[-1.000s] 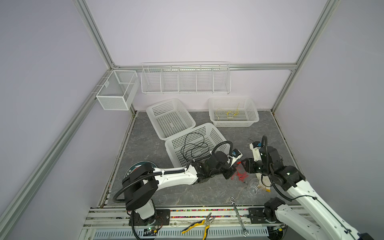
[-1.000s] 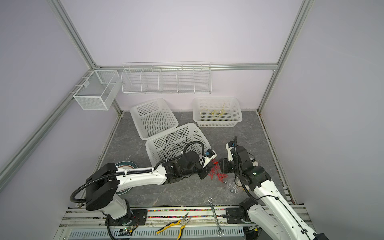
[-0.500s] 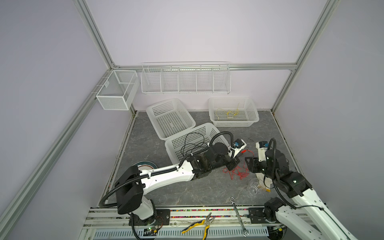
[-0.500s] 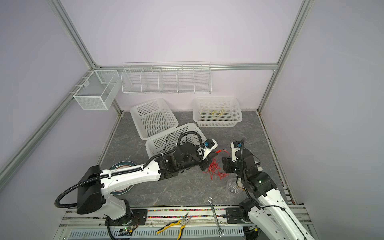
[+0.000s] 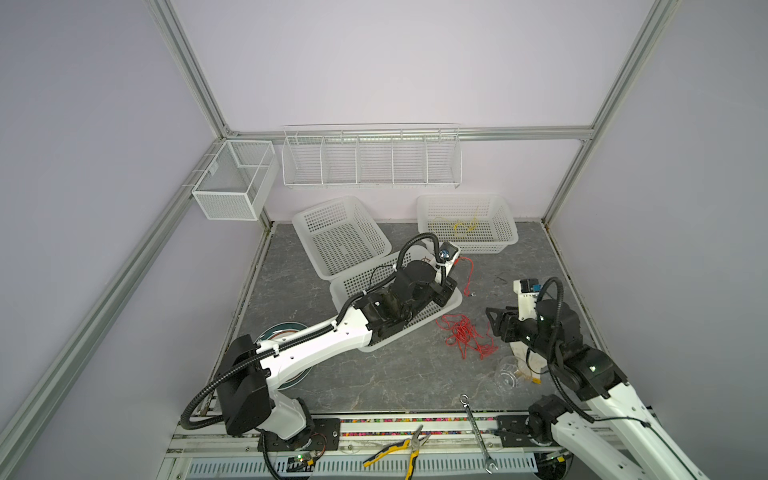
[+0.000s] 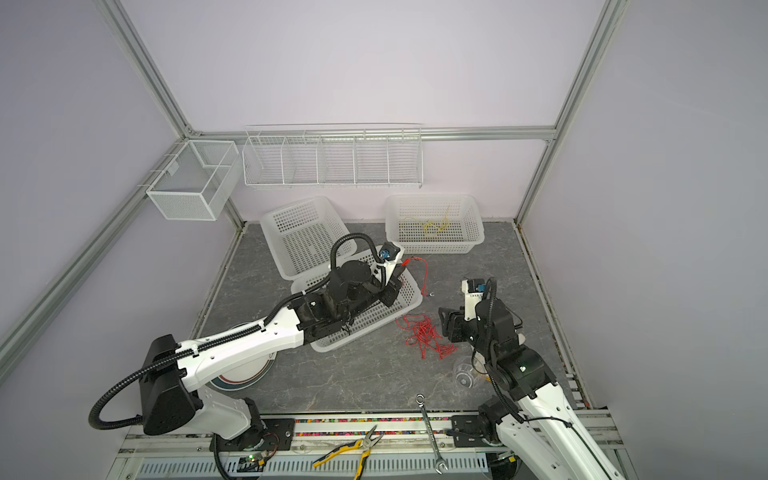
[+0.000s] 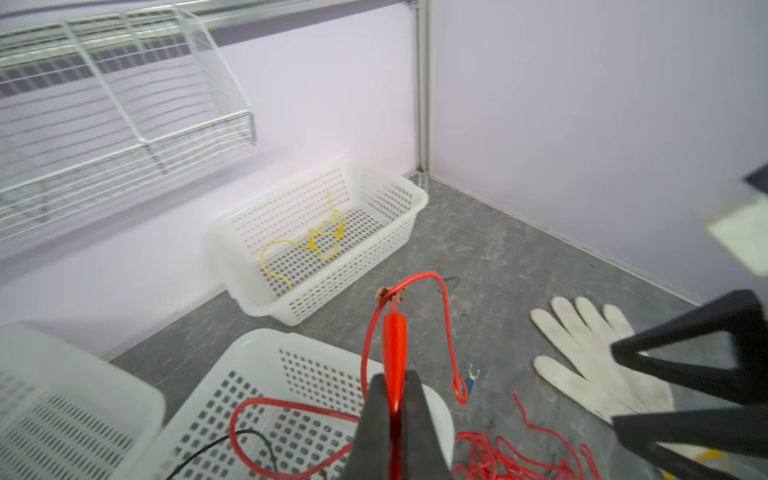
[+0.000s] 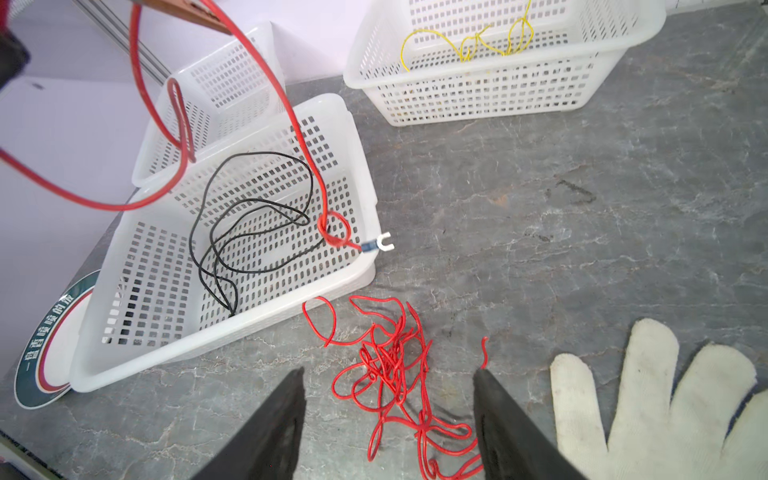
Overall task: Untangle the cables
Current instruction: 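Carry the red clip cable with the left gripper into the farther basket and release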
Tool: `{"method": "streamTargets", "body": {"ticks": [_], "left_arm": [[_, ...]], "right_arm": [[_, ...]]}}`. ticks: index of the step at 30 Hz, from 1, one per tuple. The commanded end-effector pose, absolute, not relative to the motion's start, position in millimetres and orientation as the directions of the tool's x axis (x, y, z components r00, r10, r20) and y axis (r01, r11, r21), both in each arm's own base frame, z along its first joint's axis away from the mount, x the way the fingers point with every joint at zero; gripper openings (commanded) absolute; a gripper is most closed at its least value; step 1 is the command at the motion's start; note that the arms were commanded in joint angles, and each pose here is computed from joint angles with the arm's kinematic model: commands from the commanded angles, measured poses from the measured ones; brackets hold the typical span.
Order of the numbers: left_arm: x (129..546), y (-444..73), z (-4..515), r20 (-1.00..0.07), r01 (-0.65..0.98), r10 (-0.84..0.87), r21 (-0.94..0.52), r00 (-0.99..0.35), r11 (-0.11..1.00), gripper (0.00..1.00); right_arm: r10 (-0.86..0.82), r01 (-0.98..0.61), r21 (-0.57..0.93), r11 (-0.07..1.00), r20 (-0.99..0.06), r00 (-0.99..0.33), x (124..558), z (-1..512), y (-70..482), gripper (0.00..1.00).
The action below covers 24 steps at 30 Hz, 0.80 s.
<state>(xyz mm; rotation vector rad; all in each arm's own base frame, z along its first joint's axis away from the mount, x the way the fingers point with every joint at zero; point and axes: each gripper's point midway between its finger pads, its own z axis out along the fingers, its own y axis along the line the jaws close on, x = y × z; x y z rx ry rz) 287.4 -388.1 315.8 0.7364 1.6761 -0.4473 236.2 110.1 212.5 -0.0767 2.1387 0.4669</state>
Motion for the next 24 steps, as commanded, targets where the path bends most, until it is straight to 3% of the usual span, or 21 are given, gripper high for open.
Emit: {"method": "streamTargets", "body": {"ticks": [1, 8, 14, 24], "left_arm": [[314.8, -350.2, 340.0, -0.973, 0.551, 0.201, 0.108, -0.112, 0.828, 0.00], [376.6, -261.9, 336.4, -0.968, 0.302, 0.145, 0.079, -0.205, 0.950, 0.00], [420.8, -184.1, 317.4, -0.961, 0.116, 0.063, 0.033, -0.269, 0.993, 0.00], [474.6, -143.0, 251.4, -0.896, 0.050, 0.102, 0.090, -0.432, 0.995, 0.00]], "right_arm": [[0.111, -0.252, 0.305, 0.919, -0.811, -0.574, 242.2, 210.9, 117.6, 0.66], [0.088, -0.249, 0.306, 0.919, -0.775, -0.626, 251.3, 192.0, 126.3, 0.67], [0.083, -0.250, 0.304, 0.919, -0.770, -0.632, 258.6, 188.3, 130.4, 0.68], [0.064, -0.253, 0.301, 0.919, -0.751, -0.658, 268.2, 177.8, 137.3, 0.68]]}}
